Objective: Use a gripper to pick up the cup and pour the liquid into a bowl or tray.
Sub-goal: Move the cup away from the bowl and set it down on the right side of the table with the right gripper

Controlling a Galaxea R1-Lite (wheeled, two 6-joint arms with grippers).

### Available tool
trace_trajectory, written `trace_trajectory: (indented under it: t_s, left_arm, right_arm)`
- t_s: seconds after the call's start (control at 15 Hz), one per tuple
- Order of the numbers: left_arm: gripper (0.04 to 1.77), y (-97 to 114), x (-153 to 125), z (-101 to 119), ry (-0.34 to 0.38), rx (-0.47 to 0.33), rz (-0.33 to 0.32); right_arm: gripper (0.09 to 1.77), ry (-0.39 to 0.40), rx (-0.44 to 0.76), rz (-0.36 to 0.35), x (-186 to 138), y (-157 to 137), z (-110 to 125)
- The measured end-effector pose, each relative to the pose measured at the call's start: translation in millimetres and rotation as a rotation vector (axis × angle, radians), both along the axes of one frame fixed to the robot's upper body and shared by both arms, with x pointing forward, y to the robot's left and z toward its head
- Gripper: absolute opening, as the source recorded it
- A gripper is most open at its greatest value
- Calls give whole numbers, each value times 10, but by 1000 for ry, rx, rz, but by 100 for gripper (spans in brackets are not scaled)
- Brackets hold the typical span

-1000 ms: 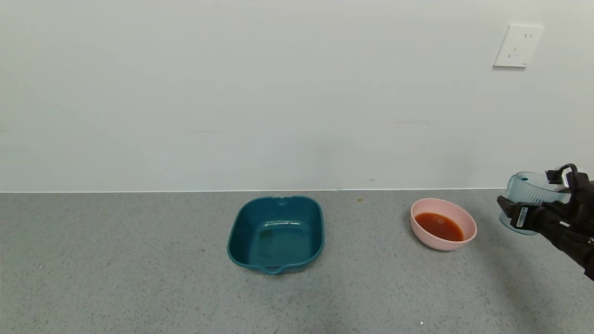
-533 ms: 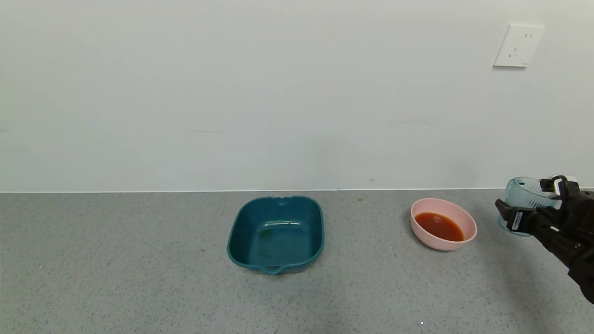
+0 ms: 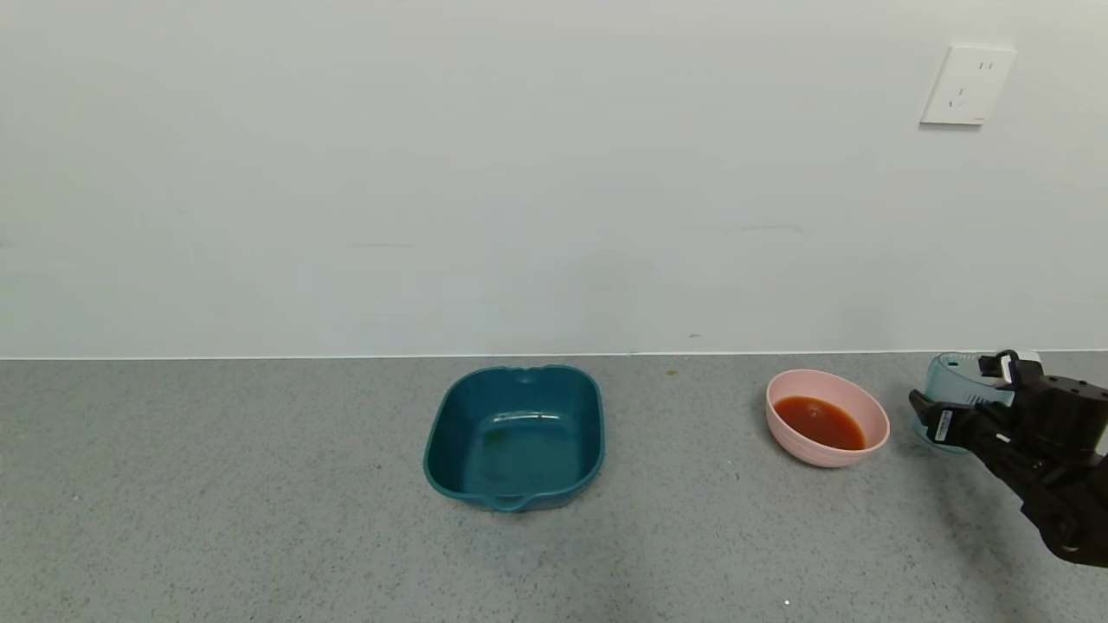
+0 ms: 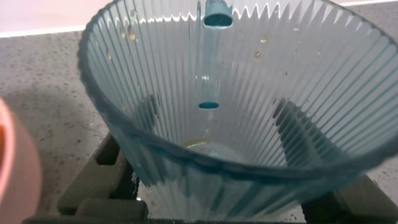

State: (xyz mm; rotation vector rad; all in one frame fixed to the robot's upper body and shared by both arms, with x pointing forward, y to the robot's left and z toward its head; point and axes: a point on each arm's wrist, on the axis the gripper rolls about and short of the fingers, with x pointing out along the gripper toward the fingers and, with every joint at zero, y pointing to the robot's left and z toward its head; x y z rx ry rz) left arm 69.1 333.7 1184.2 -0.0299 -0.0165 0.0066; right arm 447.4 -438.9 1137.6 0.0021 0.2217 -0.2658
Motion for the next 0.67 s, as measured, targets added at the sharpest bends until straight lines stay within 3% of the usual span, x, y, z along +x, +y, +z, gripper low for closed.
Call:
trace_trajectory:
  t_s: [0.67]
  left_arm:
    - [172, 0, 0, 0, 0, 0, 0]
  right_arm:
    - [139, 6, 0, -3, 194, -61, -234]
